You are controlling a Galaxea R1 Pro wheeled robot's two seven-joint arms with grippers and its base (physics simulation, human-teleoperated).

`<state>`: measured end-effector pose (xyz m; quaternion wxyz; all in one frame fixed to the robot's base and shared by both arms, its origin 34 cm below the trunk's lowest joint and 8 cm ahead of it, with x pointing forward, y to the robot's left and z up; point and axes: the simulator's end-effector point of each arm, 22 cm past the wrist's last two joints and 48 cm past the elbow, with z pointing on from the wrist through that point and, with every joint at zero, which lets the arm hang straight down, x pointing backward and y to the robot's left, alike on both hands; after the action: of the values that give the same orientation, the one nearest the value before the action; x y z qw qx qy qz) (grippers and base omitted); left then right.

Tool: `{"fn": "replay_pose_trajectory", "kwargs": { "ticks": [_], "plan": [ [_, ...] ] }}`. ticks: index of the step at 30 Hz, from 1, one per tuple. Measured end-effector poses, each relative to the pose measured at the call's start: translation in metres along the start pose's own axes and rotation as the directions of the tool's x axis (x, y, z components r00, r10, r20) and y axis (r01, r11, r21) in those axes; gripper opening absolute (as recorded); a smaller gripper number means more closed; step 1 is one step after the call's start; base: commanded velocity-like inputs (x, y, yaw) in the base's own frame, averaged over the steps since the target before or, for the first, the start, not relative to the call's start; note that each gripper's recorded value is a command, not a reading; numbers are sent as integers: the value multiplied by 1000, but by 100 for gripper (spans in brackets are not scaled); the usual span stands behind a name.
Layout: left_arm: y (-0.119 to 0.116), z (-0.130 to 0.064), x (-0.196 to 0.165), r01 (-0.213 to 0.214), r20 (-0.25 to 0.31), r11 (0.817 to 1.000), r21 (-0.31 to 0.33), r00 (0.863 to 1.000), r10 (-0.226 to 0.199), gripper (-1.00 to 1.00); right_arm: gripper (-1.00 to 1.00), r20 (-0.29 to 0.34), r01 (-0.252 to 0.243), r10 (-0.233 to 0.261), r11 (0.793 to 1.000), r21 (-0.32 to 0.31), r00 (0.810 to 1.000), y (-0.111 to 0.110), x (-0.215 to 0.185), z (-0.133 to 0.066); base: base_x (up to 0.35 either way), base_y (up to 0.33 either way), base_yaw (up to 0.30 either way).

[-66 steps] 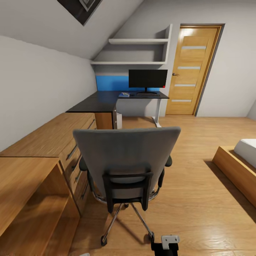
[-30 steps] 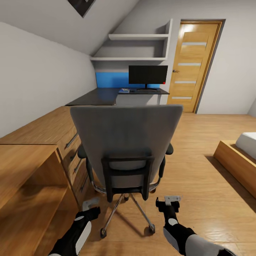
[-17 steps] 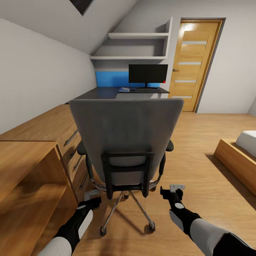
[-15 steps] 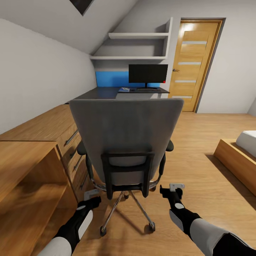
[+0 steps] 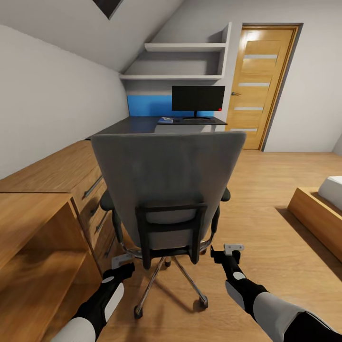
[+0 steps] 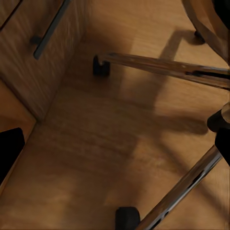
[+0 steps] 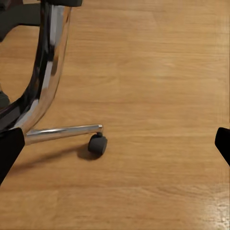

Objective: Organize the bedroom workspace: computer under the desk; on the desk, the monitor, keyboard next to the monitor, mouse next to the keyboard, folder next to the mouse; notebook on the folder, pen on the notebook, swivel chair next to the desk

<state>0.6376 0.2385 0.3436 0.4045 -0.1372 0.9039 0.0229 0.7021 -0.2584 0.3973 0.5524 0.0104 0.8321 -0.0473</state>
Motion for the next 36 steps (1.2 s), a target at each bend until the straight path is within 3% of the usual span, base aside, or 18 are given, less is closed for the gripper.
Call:
{"fn": "replay_pose_trajectory", "kwargs": {
  "ticks": [17, 36],
  "plan": [
    [1, 0, 0, 0, 1, 1000, -2, 1000, 0, 100, 100, 0, 1, -1, 1000, -2, 1000, 1, 0, 0, 121, -10, 0],
    [1, -4, -9, 1, 18, 1000, -2, 1000, -1, 100, 100, 18, -2, 2, 1000, 1, 1000, 0, -11, -3, 243, -169, -96]
  ]
}}
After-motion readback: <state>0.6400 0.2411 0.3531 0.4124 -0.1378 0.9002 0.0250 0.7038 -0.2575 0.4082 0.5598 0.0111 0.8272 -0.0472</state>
